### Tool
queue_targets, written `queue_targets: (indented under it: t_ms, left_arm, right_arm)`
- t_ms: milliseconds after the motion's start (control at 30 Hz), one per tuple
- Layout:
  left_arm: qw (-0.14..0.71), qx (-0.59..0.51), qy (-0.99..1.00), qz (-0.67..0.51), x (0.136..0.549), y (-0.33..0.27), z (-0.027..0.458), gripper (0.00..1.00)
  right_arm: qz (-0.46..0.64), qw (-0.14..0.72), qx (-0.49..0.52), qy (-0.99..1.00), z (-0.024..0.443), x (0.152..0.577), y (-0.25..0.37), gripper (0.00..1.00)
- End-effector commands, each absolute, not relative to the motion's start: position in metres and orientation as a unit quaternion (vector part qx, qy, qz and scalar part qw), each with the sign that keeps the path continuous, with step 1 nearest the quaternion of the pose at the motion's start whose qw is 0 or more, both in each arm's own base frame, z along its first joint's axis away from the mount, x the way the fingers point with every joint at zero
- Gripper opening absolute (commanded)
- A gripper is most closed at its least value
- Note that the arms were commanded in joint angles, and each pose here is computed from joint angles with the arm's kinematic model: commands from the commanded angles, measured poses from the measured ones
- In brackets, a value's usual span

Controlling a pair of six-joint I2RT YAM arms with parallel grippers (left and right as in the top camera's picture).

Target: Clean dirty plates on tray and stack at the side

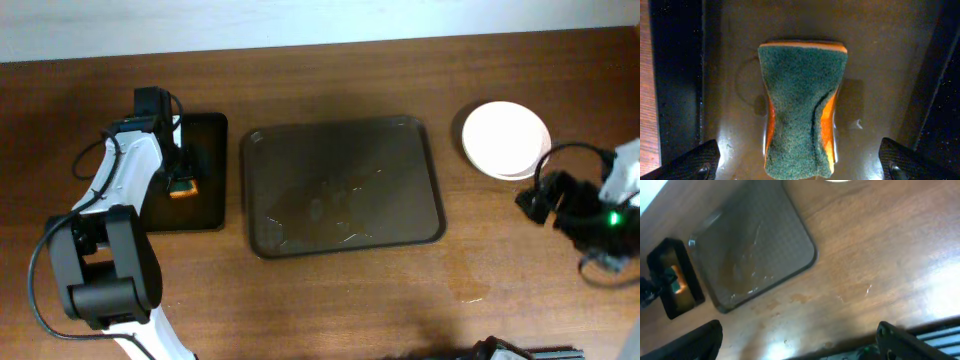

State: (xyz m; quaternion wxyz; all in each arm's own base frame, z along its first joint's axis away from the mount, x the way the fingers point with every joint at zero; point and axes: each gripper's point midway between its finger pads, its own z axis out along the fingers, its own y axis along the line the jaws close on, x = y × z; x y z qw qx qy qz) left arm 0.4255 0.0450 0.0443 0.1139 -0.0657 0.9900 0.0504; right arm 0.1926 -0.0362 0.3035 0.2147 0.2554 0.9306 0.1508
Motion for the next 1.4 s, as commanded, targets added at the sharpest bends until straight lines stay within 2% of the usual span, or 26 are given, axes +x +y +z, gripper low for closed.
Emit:
queue_targets:
  t_ms: [0, 233, 367, 600, 700, 833, 1000, 1067, 1267, 1367]
  left_arm:
    - [0.110, -0.065, 0.991, 0.047, 0.424, 0.045, 0.041, 1.00]
    - [0.110, -0.065, 0.991, 0.047, 0.424, 0.045, 0.041, 1.00]
    - [0.110, -0.065, 0.991, 0.047, 0.424, 0.045, 0.041, 1.00]
    - [0.110, -0.065, 0.991, 0.047, 0.424, 0.045, 0.041, 1.00]
    - [0.110, -0.065, 0.991, 0.047, 0.424, 0.045, 0.041, 1.00]
    - [0.110, -0.065, 0.991, 0.047, 0.424, 0.045, 0.041, 1.00]
    - [0.110, -0.065, 0.991, 0.047, 0.424, 0.045, 0.041, 1.00]
    - [0.110, -0.065, 0.991, 0.047, 0.424, 0.045, 0.041, 1.00]
    - [0.110, -0.065, 0.991, 0.047, 0.424, 0.045, 0.041, 1.00]
    - [0.110, -0.065, 0.991, 0.047, 0.424, 0.045, 0.041, 1.00]
  right_arm:
    - [0.140, 0.248, 0.238, 0.929, 0.303, 0.161, -0.017, 0.98]
    - [0.112, 0.365, 0.201, 0.902, 0.319, 0.108, 0.017, 0.98]
    - [0.077, 0.385, 0.203, 0.897, 0.319, 0.096, 0.014, 0.98]
    - [0.078, 0.388, 0.199, 0.897, 0.318, 0.094, 0.015, 0.98]
    - [0.084, 0.396, 0.168, 0.899, 0.315, 0.085, 0.024, 0.98]
    - [0.122, 0.443, 0.071, 0.886, 0.307, 0.069, 0.044, 0.98]
    - [0.145, 0.606, -0.052, 0.781, 0.331, 0.072, 0.054, 0.98]
    - [0.145, 0.646, -0.068, 0.746, 0.329, 0.078, 0.054, 0.98]
    - [0.153, 0.656, -0.082, 0.734, 0.303, 0.129, 0.057, 0.98]
    - [0.139, 0.665, -0.074, 0.730, 0.277, 0.168, 0.052, 0.98]
